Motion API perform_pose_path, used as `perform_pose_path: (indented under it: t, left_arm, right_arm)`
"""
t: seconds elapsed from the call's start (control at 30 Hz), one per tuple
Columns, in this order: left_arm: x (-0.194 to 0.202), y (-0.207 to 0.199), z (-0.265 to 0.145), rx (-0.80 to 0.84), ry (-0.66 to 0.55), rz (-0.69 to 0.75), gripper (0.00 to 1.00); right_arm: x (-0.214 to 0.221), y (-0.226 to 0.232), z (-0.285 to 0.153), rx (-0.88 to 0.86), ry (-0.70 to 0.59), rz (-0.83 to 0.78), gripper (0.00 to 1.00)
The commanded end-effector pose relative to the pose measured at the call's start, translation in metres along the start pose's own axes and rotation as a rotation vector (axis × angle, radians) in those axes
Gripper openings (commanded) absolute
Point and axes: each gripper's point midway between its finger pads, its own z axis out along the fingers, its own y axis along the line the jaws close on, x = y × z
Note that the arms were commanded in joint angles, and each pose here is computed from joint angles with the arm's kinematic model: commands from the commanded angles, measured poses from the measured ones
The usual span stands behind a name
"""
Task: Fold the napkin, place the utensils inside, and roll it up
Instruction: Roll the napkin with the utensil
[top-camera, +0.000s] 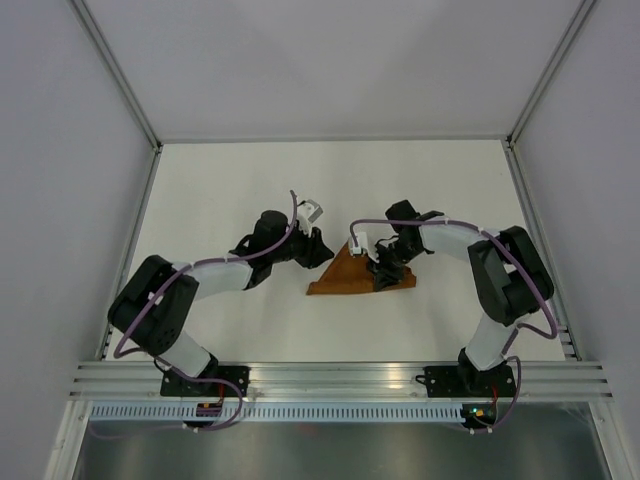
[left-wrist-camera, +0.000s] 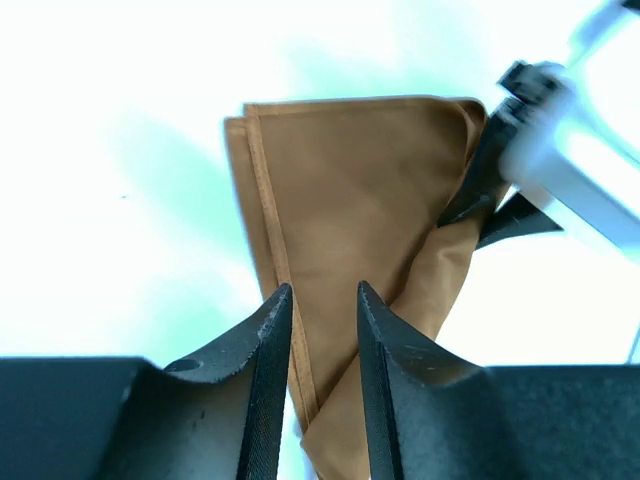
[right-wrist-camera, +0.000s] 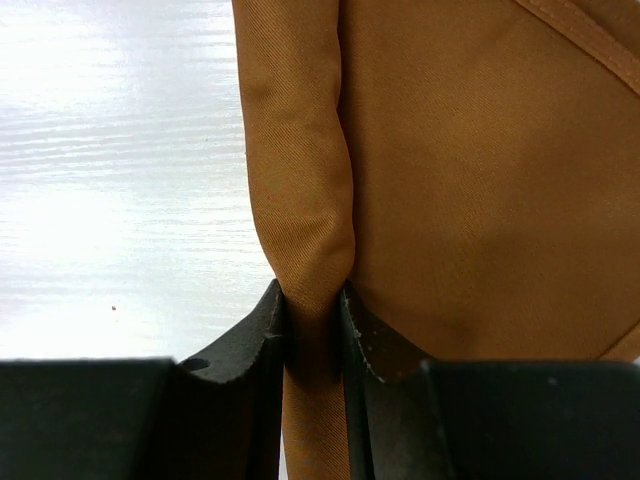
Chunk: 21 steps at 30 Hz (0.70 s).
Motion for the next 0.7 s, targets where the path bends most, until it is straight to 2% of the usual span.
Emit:
perform_pose_path:
  t: [0.0,0.13,0.23,0.43,0.67]
  left_arm:
    - [-0.044,0.003,-0.021,-0.086,-0.26,0.082,0.37]
    - [-0.049,-0.006,-0.043,-0.146,-0.417,0.205,0.41]
    - [-0.041,-0.02,-0.04,-0.184,-0.419,0.324,0.43]
    - [-0.024,-0.051,-0.017,-0.164,-0.347,0.548,0.45]
    - [0.022,-0.072,0.022,-0.068,-0.143,0.732,0.52]
  right_arm:
    - [0.031,0.024,0.01,-0.202,0.075,0.125,0.01]
    - [0.027,0.003,0.009,-0.252,0.082,0.181,0.0]
    - [0.035,0.005,0.016,-0.347,0.114,0.271,0.01]
    - [0.039,-0.007,0.023,-0.387,0.141,0.323,0.01]
    - [0.045,-0.009,0.028,-0.416,0.161,0.367,0.0]
